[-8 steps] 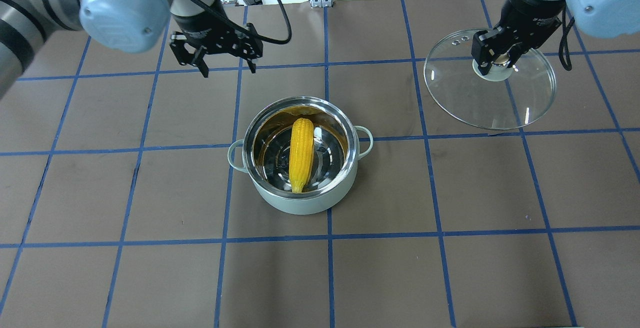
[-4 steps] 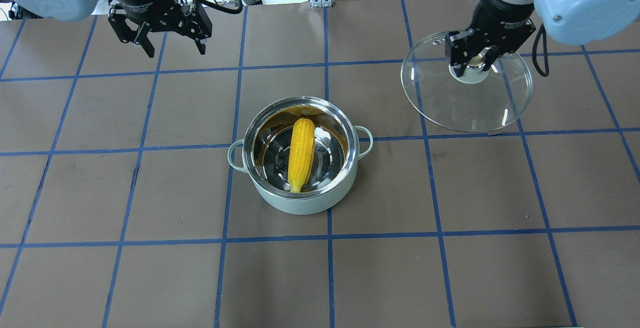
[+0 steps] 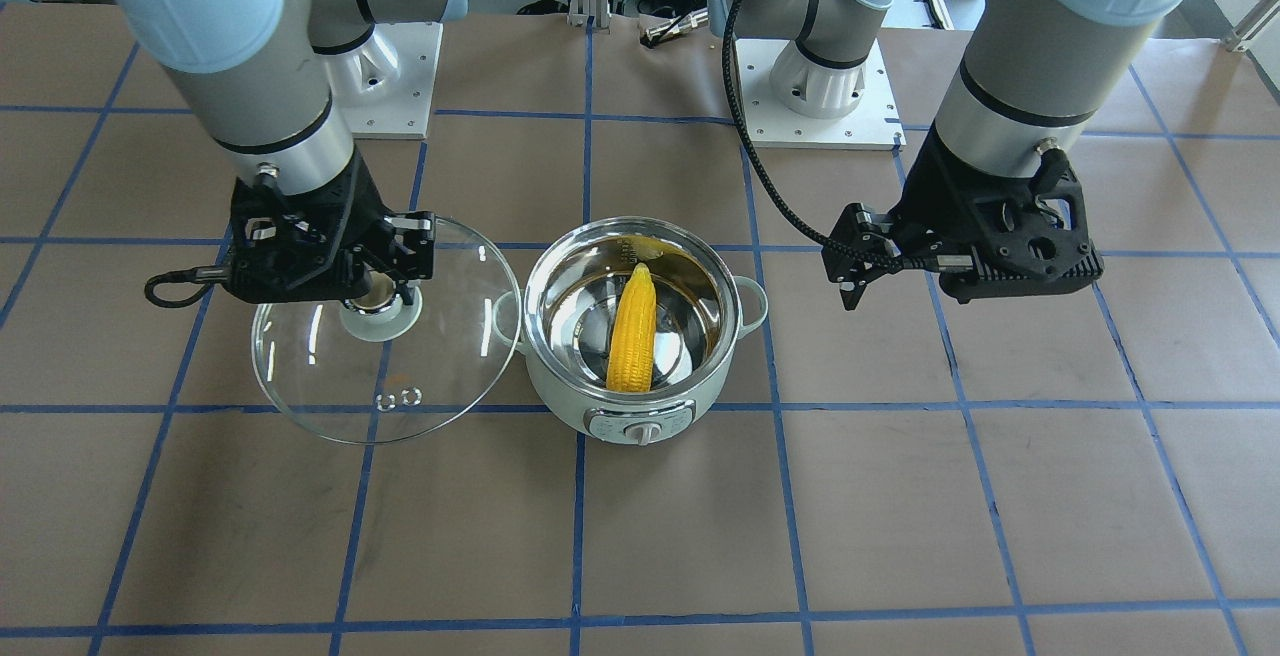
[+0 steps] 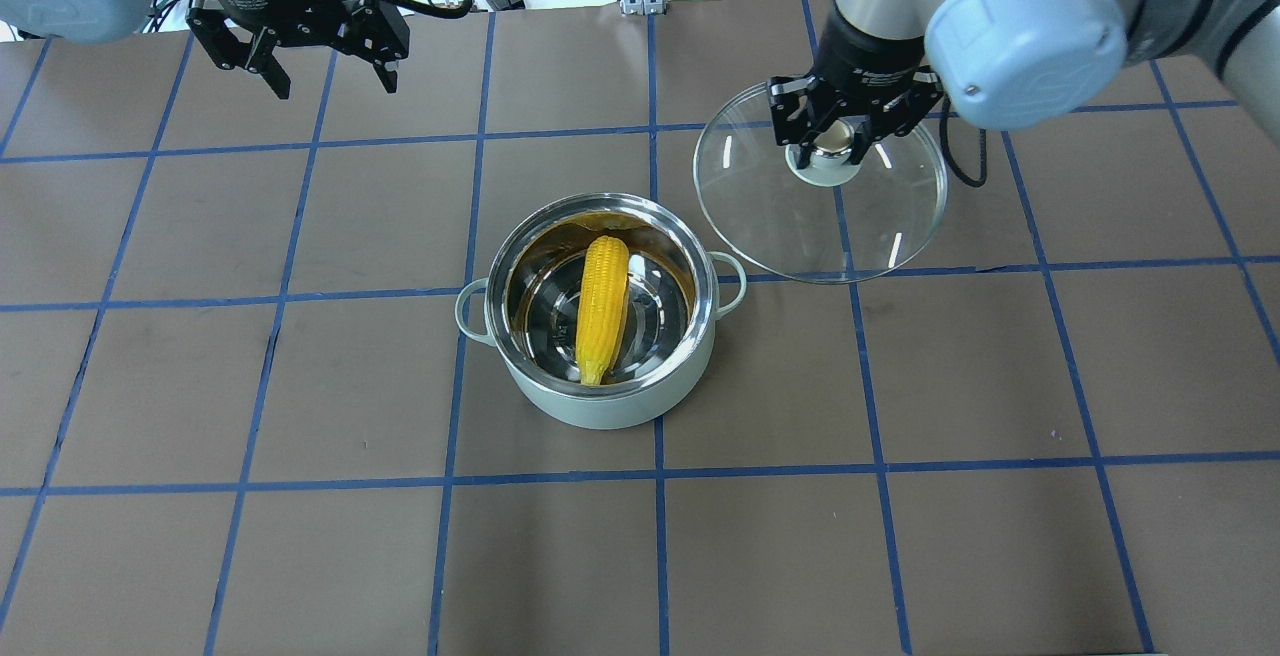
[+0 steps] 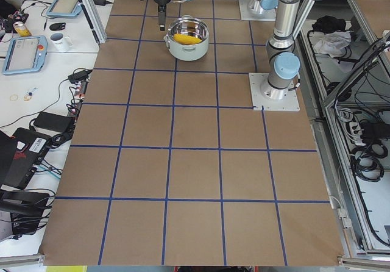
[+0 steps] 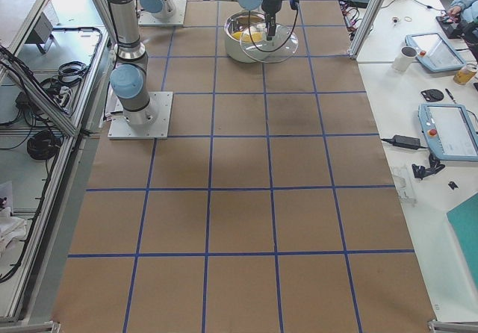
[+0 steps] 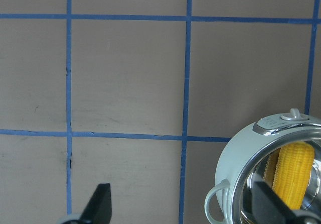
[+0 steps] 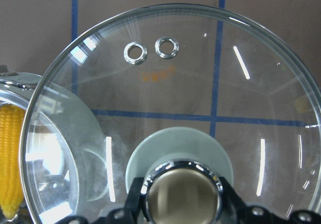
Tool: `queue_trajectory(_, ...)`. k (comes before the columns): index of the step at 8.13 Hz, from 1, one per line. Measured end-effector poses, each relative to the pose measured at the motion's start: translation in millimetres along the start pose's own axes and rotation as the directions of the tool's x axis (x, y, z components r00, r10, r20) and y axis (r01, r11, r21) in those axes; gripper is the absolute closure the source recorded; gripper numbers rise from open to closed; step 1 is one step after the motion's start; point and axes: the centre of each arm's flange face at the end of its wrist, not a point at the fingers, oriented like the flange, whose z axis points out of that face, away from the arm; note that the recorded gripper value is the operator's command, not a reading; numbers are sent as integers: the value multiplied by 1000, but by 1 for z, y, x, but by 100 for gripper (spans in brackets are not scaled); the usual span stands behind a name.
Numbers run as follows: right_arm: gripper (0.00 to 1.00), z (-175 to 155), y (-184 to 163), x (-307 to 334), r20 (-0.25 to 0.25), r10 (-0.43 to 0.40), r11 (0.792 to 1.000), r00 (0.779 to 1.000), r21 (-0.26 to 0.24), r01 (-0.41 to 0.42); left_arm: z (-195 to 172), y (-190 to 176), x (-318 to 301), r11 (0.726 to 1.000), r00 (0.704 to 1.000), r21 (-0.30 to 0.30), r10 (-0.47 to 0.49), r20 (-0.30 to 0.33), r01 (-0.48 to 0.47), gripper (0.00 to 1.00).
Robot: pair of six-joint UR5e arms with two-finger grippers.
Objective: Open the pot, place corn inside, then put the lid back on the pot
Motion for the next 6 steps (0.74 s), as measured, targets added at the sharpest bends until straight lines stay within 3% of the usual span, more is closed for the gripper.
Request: queue_trajectory(6, 100, 41, 24, -138, 31, 119, 992, 992, 39, -120, 1, -1, 1, 1000, 1000, 5, -10, -1, 10, 0)
